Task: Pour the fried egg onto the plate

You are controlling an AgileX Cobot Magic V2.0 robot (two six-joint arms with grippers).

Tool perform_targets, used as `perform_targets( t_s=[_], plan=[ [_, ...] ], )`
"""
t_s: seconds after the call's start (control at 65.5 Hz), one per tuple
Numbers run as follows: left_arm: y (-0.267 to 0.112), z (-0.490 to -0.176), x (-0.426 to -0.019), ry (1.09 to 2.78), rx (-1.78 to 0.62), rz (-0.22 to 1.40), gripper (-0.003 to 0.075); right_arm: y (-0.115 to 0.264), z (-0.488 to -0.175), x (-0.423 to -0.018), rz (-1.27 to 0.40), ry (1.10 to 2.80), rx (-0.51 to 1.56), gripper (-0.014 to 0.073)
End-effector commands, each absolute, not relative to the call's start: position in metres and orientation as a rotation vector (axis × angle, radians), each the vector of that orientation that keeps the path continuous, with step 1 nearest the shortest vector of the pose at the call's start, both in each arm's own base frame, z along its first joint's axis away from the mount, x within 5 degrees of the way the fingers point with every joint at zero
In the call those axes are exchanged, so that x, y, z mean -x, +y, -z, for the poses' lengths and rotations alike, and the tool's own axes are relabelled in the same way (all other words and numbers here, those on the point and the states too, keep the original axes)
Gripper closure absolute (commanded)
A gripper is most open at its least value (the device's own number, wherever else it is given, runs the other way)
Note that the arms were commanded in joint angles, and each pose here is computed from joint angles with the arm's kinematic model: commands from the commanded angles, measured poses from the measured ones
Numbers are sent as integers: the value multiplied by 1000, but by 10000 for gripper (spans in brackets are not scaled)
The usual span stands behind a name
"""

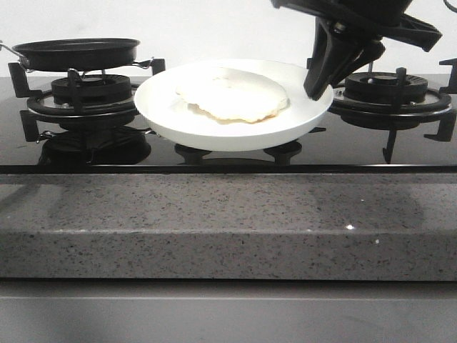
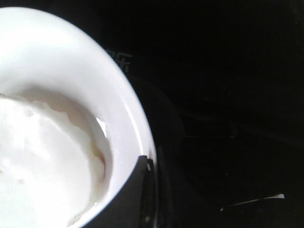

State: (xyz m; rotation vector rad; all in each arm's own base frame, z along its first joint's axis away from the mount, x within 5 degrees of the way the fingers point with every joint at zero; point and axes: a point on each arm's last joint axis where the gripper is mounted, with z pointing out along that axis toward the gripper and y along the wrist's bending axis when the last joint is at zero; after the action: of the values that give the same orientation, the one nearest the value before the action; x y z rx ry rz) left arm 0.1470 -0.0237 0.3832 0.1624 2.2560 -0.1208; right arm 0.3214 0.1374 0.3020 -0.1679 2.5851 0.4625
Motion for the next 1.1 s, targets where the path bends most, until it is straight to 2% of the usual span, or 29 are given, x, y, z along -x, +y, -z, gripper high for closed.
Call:
perform_targets(
  t_s=[0.0,0.657,0.932,1.084],
  plan=[
    [-23,-396,-144,2146,-146,123,211,136,-326,-320,-490,2473,160,700],
    [-23,-396,-140,2151,-144,135,282,136,-329,-322,-495,2440,152,700],
    [-23,-396,-140,2151,-144,135,282,122,-377,-339,-494,2335,116,700],
    [-23,-396,-140,2151,-144,135,282,115,-390,-363,-511,2325,71,700]
  ],
)
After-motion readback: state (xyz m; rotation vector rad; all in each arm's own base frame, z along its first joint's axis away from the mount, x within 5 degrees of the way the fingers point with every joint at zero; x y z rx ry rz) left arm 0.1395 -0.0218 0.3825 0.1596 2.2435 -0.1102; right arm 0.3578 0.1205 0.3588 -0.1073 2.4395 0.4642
